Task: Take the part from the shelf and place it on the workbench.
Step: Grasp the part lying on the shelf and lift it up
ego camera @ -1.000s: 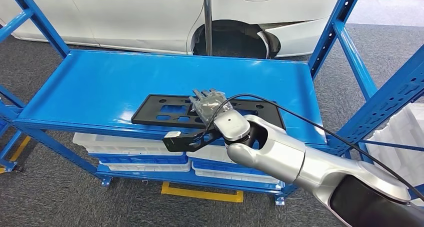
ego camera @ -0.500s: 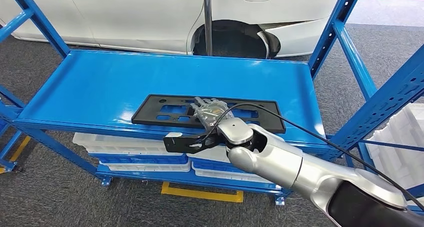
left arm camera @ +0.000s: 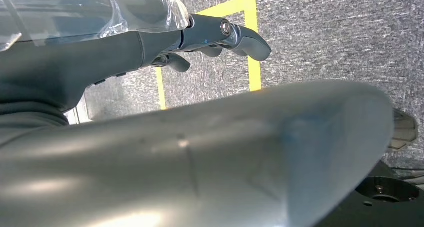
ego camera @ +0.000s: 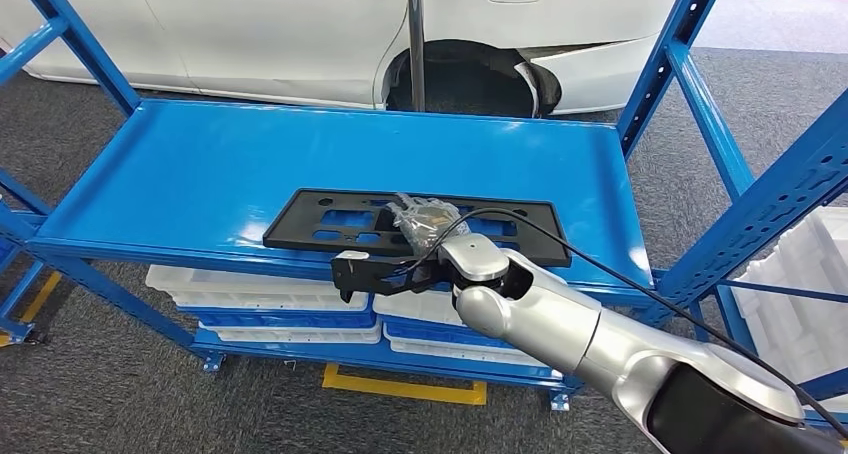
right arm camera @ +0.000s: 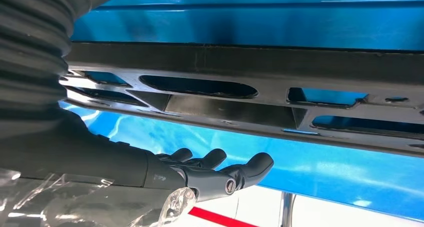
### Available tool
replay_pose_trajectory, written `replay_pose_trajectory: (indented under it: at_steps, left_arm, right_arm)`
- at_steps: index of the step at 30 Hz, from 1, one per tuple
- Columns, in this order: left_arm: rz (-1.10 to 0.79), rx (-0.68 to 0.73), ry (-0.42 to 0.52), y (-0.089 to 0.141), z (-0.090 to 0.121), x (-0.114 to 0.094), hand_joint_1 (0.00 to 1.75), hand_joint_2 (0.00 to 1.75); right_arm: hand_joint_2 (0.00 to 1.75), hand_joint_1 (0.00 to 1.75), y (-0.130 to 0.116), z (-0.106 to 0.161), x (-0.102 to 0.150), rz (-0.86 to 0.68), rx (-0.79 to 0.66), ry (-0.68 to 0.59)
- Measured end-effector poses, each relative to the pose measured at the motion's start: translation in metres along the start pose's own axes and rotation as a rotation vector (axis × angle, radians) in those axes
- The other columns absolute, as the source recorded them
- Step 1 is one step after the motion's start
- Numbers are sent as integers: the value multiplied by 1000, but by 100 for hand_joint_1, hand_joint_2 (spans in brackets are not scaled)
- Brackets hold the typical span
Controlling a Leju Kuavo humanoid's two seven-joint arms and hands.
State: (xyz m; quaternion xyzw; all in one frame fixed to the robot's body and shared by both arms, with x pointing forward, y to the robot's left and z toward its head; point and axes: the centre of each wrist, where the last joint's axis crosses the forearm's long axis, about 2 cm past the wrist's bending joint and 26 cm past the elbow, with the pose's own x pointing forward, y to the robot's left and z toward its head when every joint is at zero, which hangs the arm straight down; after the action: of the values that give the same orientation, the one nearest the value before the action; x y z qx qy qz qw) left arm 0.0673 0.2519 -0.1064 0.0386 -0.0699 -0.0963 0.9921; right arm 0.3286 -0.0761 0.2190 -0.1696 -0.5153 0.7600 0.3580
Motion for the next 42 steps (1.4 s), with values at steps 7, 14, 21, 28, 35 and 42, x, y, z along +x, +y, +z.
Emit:
replay_pose_trajectory:
  at_steps: [7, 14, 21, 28, 35, 42]
  left_arm:
    - [-8, 1, -2, 0, 0, 0, 0, 0]
    - [-8, 1, -2, 0, 0, 0, 0, 0]
    - [-8, 1, -2, 0, 0, 0, 0, 0]
    - [-8, 1, -2, 0, 0, 0, 0, 0]
    - [-9, 1, -2, 0, 0, 0, 0, 0]
    - [-11, 1, -3, 0, 0, 0, 0, 0]
  right_arm:
    - [175, 0, 1, -2, -1, -13, 5, 9]
    - [175, 0, 6, -4, -2, -30, 5, 18]
    - [175, 0, 13, -6, -3, -40, 1, 24]
    - [175, 0, 18, -8, -4, -57, -19, 34]
    - [175, 1, 20, -9, -3, -62, -48, 34]
    - [175, 175, 20, -10, -2, -79, -73, 39]
